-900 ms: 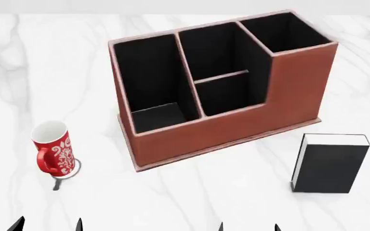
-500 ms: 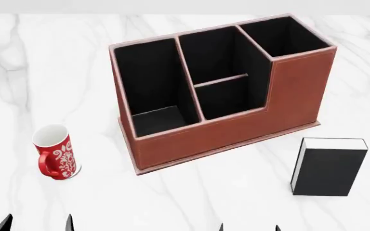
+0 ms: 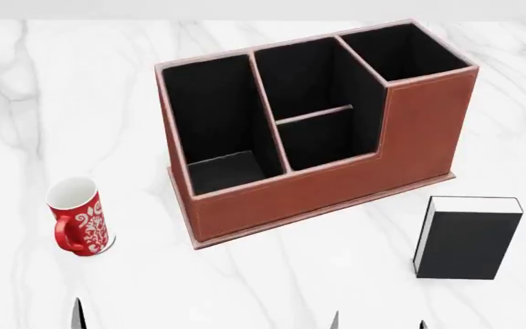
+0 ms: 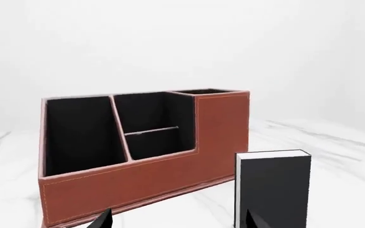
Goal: Pick up the book and place it in the back compartment of the caddy.
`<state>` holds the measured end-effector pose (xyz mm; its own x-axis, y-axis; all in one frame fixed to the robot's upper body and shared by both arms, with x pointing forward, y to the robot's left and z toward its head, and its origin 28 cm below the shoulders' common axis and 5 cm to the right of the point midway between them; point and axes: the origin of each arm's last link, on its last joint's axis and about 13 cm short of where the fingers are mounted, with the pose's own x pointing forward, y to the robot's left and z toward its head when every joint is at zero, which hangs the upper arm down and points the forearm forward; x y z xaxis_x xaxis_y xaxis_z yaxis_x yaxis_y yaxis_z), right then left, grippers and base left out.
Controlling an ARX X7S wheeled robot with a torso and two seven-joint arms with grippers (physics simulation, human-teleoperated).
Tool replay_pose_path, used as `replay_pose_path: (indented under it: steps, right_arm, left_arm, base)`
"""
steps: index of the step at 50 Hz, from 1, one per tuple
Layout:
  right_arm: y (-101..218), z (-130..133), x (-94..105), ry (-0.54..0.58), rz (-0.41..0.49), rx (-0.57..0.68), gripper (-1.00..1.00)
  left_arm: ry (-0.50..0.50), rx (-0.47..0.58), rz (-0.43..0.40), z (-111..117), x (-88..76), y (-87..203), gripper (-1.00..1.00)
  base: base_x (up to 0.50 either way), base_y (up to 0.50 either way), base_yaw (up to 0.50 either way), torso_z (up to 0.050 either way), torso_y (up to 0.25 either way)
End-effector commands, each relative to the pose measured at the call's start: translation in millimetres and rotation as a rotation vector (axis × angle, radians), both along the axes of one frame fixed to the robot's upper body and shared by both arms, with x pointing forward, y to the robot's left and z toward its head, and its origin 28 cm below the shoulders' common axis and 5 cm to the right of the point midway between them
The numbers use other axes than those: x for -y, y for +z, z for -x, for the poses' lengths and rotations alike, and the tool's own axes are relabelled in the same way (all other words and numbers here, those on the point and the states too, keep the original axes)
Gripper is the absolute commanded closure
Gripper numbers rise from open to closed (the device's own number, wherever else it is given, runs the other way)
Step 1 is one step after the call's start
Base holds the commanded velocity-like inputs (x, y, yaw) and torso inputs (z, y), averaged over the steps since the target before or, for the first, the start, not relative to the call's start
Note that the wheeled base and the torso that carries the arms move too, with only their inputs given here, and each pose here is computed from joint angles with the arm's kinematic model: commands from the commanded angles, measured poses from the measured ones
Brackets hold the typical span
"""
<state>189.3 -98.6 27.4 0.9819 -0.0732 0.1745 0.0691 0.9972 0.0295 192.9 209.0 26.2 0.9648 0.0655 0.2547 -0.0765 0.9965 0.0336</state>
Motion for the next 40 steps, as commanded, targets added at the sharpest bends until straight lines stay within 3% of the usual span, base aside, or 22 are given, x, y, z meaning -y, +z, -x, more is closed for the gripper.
replay_pose_path:
  steps: [1,23,40]
  right_arm:
    - [9.5,11.0,3.7,-0.049,-0.035,0.119,-1.00]
    - [13.0,14.9,8.5,-0.104,-0.081,0.229,-1.00]
    - [14.4,19.0,10.8,-0.134,-0.100,0.301,-1.00]
  left_arm:
    - [0.003,0.103,0.005,7.3,-0.9,5.5,-1.00]
    - [0.040,0.301,0.104,19.1,-9.8,15.5,-1.00]
    - [0.070,0.341,0.147,22.4,-14.1,18.5,-1.00]
  base:
    - [0.00,0.00,0.00,0.000,0.000]
    - [0.00,0.00,0.00,0.000,0.000]
    - [0.00,0.00,0.00,0.000,0.000]
